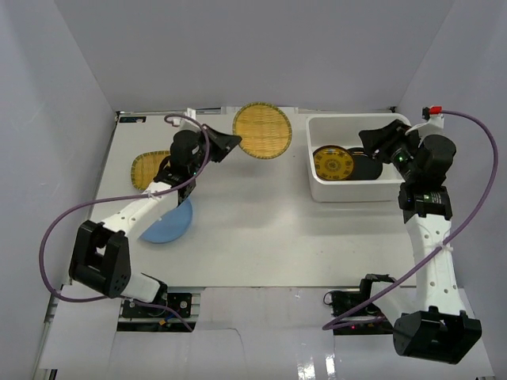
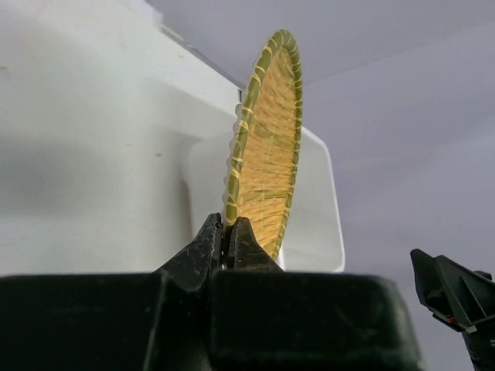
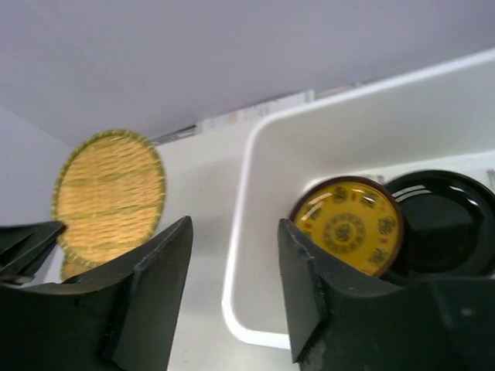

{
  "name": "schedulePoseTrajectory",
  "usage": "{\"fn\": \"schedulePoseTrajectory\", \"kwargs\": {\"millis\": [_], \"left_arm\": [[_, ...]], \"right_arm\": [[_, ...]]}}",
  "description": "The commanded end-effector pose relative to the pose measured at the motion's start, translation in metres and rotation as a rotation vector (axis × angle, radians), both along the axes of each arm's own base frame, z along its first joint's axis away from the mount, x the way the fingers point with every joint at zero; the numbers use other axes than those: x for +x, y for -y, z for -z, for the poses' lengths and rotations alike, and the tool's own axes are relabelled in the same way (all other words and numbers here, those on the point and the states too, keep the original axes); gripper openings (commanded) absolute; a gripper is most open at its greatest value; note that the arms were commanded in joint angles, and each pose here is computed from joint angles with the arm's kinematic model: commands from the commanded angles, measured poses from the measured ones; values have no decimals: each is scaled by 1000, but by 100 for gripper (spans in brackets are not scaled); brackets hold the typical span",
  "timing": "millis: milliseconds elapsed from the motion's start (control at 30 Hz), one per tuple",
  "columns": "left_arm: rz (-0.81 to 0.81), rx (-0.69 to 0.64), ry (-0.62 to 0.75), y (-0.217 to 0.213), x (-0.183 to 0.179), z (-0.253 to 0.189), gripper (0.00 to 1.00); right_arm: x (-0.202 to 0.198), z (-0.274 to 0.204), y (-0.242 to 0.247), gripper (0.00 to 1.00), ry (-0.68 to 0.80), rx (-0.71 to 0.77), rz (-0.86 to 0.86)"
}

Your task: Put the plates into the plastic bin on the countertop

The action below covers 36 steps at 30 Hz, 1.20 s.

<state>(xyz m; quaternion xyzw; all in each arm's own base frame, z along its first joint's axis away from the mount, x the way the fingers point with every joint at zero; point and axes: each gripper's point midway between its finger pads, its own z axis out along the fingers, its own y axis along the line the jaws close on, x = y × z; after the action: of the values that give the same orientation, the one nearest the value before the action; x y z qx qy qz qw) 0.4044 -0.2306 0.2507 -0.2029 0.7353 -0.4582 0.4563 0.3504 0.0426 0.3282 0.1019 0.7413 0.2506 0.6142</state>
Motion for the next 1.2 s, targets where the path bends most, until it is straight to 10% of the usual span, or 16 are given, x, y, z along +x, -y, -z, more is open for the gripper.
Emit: {"fn": "schedulePoseTrajectory", "kwargs": {"millis": [0,133,933,1167], "left_arm": [[159,-53,196,56,-20,-95,0],[231,-22,196,108,-15,-104,0],[402,127,29,266,55,-8,0],[437,124,113,265,49,-39,97]], "right_arm": [[-25,-77,-23,52,197,33,-121],[-50,-135,-28,9,325,39,-134],[-36,-116,-45,11,267,67,-235],[-30,-99,-44,20,240,76,-228]]}}
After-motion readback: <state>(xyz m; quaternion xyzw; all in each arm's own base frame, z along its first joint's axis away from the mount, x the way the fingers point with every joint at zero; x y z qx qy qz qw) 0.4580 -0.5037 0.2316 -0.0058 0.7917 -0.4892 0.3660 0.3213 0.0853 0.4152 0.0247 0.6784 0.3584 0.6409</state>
